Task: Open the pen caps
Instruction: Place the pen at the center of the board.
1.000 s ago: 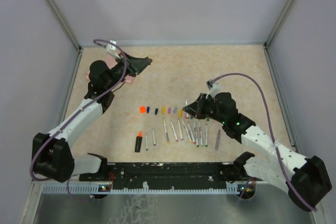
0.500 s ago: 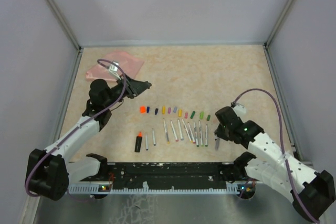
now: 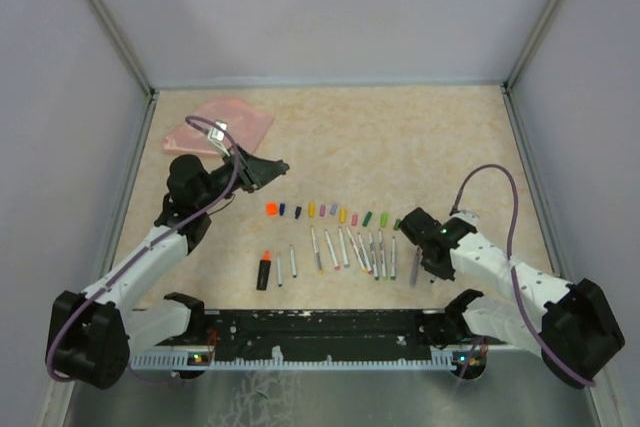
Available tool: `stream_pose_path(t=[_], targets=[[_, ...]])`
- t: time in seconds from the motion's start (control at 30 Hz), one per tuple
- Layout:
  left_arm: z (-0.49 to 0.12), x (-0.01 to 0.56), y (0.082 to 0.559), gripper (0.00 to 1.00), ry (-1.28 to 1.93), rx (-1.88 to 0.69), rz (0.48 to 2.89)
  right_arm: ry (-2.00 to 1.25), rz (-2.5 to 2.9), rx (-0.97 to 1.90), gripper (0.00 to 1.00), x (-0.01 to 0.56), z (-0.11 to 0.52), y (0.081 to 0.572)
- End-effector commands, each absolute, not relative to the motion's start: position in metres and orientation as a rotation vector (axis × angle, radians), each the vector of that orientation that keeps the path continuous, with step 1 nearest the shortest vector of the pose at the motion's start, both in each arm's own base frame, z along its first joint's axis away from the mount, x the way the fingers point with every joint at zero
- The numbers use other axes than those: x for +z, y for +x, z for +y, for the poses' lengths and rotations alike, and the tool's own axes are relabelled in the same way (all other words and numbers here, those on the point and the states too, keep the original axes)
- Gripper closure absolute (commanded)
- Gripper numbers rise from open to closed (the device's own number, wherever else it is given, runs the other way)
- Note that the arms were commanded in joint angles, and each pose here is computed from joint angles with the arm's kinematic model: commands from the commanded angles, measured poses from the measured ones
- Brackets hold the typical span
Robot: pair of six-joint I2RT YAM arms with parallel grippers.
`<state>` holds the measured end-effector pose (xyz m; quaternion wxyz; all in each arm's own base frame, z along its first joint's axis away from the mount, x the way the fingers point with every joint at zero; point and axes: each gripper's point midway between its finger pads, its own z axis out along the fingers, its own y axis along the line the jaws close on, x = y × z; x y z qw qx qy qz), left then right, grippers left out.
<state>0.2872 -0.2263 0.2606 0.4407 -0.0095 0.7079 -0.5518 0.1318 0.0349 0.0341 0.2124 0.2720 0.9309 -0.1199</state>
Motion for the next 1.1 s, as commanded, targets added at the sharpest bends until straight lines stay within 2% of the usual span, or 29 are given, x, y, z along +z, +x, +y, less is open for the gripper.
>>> stream_pose_path(t=[0.0,0.23,0.47,1.07], targets=[[-0.225,0.268,0.279,1.00,0.005,-1.385,1.728,0.789,2.467,-0.388,1.00,0.043,0.026,0.150],[-0.224,0.262,0.278,1.00,-0.003,-1.381,1.739,0.750,2.465,-0.315,0.98,0.032,0.033,0.156],[-0.226,0.260,0.279,1.00,-0.001,-1.387,1.738,0.752,2.480,-0.328,0.84,0.024,0.033,0.154],[-0.227,0.260,0.281,1.00,-0.001,-1.388,1.740,0.743,2.497,-0.280,0.78,0.018,0.039,0.158]])
